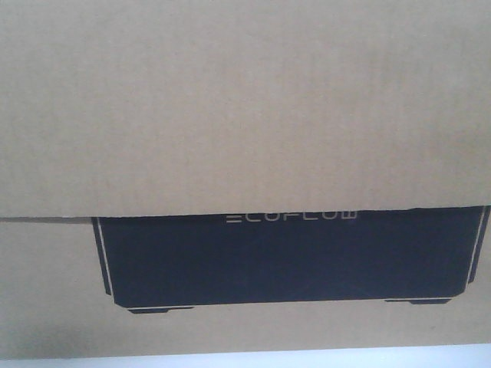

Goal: Grab box from left shelf to table start

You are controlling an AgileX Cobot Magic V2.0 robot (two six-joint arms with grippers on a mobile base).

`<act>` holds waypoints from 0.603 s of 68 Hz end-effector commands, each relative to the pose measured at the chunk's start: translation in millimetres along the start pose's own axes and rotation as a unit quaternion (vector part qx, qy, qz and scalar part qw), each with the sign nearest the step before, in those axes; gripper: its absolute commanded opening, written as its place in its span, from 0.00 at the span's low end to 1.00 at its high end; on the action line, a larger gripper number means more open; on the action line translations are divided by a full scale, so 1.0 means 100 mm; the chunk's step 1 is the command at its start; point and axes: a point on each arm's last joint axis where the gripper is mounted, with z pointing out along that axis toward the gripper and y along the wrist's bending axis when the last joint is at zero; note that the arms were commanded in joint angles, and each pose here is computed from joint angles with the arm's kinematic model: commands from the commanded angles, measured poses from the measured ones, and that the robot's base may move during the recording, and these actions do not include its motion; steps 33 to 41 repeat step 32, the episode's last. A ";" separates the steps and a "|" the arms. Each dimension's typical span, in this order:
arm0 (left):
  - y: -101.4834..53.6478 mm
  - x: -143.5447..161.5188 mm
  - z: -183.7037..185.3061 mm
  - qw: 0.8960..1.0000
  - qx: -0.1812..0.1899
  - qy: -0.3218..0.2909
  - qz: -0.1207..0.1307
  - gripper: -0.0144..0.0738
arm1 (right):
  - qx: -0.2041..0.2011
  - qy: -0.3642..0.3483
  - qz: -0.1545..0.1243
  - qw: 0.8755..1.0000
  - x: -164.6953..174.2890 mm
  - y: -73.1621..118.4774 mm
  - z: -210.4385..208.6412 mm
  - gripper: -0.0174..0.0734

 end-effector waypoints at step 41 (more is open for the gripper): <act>0.01 -0.10 -0.02 0.999 -0.007 -0.051 0.002 0.06 | 0.006 -0.047 -0.004 0.999 -0.07 -0.01 -0.01 0.25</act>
